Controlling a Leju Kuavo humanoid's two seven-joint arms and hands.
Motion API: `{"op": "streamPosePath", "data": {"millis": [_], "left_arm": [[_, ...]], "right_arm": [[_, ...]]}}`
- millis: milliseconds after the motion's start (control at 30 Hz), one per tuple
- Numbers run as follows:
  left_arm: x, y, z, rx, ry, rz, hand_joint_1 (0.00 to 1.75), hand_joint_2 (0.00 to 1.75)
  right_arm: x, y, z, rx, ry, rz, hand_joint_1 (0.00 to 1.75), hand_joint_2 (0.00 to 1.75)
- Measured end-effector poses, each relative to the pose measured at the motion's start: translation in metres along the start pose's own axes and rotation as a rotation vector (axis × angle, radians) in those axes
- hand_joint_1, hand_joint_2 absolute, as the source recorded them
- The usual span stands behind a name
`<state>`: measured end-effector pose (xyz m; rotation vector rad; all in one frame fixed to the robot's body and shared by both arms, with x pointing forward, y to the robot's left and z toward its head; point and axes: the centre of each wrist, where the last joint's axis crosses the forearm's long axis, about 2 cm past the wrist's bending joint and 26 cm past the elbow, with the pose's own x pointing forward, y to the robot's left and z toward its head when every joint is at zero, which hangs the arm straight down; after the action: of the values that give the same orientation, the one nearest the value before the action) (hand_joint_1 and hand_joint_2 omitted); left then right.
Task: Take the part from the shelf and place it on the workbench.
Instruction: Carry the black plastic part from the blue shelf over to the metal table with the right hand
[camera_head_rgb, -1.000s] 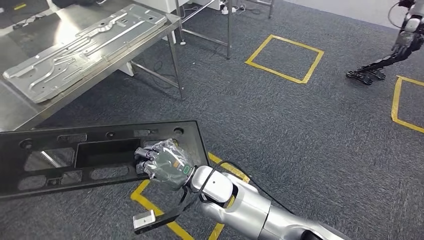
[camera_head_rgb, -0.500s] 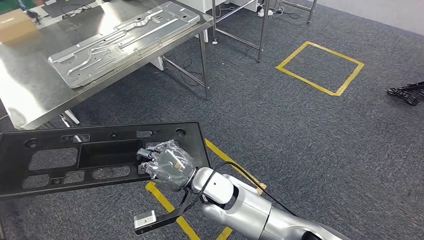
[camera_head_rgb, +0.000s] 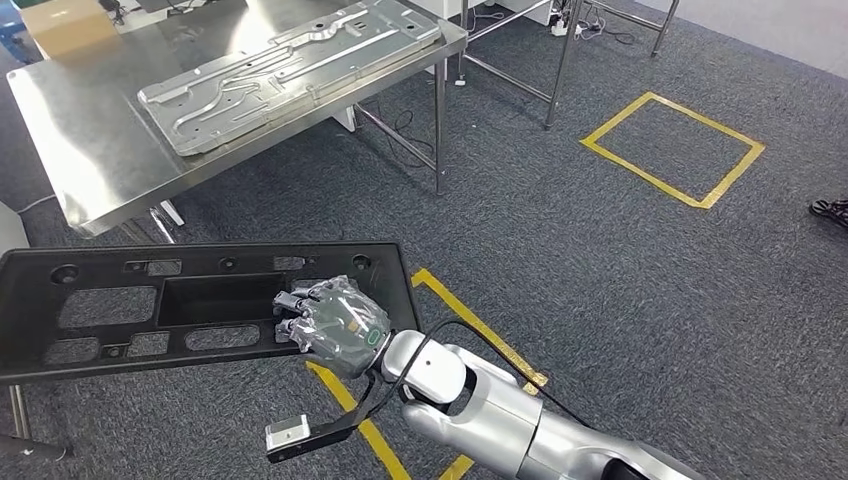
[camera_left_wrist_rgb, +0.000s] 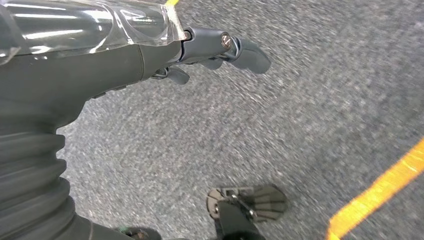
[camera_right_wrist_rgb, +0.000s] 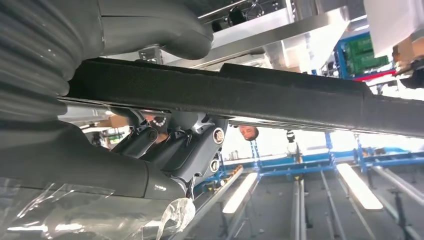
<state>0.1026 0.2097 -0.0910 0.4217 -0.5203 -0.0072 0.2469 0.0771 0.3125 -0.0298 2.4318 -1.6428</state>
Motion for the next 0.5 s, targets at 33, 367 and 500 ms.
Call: {"op": "streamPosePath", "data": {"millis": [33, 367, 500], "left_arm": [[0.000, 0.000, 0.000, 0.000, 0.000, -0.001, 0.00, 1.75], [-0.003, -0.001, 0.001, -0.001, 0.027, 0.012, 0.00, 1.75], [-0.010, -0.001, 0.004, -0.009, 0.051, 0.016, 0.00, 1.75]], "right_arm": [[0.000, 0.000, 0.000, -0.001, 0.000, -0.001, 1.75, 1.75], [-0.001, 0.000, 0.002, 0.002, 0.014, -0.001, 1.75, 1.75], [-0.001, -0.003, -0.001, -0.004, 0.015, 0.000, 1.75, 1.75]]}}
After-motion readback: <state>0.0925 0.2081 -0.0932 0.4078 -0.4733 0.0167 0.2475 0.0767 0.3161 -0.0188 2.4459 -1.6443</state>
